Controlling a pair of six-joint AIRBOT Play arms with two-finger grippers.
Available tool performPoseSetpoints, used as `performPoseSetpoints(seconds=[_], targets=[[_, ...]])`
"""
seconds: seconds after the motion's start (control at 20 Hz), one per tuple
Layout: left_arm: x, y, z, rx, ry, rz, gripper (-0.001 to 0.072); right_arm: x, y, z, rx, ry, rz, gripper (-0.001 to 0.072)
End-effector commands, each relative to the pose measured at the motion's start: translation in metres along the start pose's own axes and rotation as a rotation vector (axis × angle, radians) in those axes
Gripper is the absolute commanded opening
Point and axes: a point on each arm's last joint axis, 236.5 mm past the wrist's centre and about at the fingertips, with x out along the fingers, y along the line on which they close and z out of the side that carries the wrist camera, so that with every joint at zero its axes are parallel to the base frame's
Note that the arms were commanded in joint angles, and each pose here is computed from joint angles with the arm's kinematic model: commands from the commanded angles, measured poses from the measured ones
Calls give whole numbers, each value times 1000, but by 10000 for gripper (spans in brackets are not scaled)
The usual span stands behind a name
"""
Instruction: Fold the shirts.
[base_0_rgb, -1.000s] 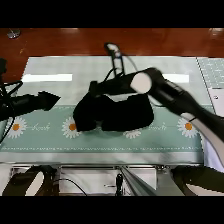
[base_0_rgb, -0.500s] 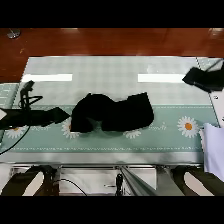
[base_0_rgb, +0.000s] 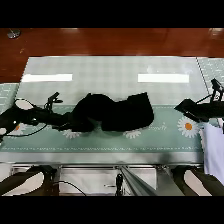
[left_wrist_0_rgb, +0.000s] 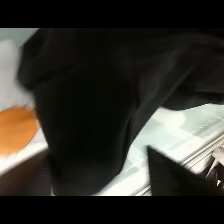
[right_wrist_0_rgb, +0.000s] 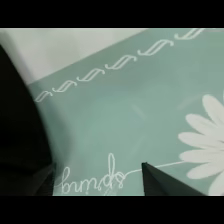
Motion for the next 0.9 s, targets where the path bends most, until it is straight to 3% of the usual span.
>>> performPoseSetpoints(seconds=[0.0,0.25,0.75,0.8,0.85], targets=[[9,-7,15,41,-36,-25,24,21,14,-12,59,65,105,617],[-3,-20,30,91,-63,-35,25,57,49,10,169,69,315,617],[-4,-22,31,58,-61,-39,25,144,123,10,-18,291,323,615],[-4,-22,31,58,-60,-39,25,146,130,8,-39,309,331,569],[-4,-22,31,58,-60,-39,25,146,137,3,-69,329,335,458]])
